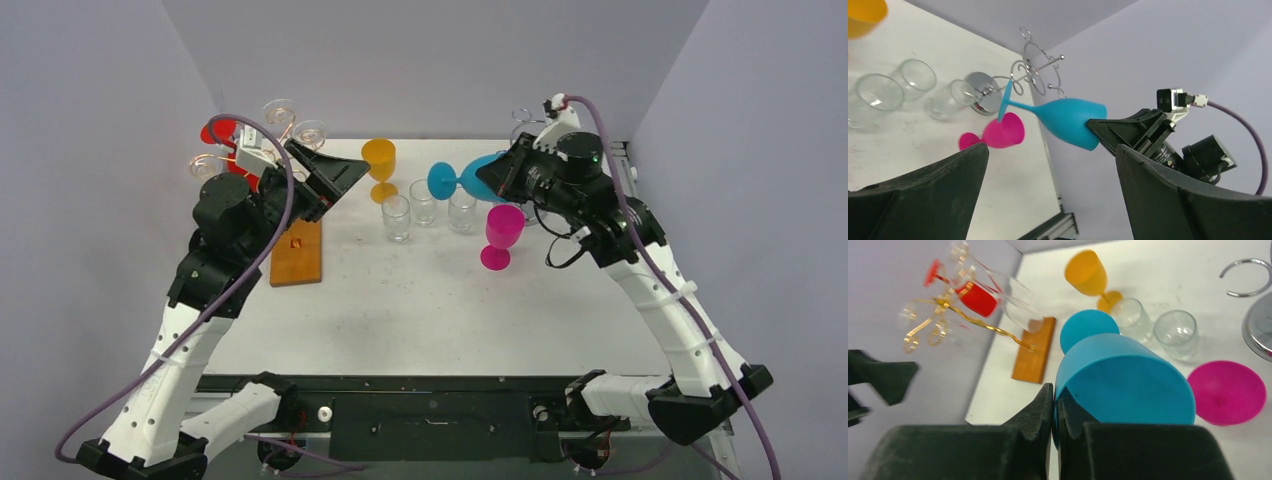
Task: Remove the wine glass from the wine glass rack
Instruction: Place the wine glass at the center of the board.
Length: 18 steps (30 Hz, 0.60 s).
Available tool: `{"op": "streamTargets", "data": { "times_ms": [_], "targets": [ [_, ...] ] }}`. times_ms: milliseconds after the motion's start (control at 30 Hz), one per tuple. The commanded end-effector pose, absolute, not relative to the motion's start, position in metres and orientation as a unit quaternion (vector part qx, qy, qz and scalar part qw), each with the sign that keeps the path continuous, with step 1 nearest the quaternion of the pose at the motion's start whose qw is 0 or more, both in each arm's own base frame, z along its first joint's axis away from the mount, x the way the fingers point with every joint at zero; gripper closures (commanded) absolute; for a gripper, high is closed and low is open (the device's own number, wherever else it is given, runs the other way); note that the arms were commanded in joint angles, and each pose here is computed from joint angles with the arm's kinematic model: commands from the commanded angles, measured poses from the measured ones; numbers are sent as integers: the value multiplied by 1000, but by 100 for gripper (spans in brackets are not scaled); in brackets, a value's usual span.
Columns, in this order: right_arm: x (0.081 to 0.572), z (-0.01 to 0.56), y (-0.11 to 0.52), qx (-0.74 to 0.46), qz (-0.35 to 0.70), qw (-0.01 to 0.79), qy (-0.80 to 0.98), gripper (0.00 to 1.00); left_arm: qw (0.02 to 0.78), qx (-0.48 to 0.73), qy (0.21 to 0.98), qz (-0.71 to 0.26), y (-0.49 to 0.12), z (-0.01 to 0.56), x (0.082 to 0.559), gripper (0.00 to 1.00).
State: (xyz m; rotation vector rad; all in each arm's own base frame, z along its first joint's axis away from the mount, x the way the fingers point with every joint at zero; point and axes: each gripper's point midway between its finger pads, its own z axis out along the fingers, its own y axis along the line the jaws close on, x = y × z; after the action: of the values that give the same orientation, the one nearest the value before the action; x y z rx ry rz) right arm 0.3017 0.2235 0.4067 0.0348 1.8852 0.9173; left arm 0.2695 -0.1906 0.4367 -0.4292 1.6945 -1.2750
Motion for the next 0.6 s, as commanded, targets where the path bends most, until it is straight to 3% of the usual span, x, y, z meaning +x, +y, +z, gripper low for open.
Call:
{"op": "streamTargets", "data": {
  "times_ms": [0,333,567],
  "targets": [
    [295,357,212,-28,250,437,864,100,554,-109,728,-389,-154,443,263,4],
    [327,287,241,-99,142,335,926,100,636,-166,721,-221,-80,466,261,4],
    [349,250,249,-103,98,309,940,100,657,-197,712,-153,-47,467,252,4]
  ]
}}
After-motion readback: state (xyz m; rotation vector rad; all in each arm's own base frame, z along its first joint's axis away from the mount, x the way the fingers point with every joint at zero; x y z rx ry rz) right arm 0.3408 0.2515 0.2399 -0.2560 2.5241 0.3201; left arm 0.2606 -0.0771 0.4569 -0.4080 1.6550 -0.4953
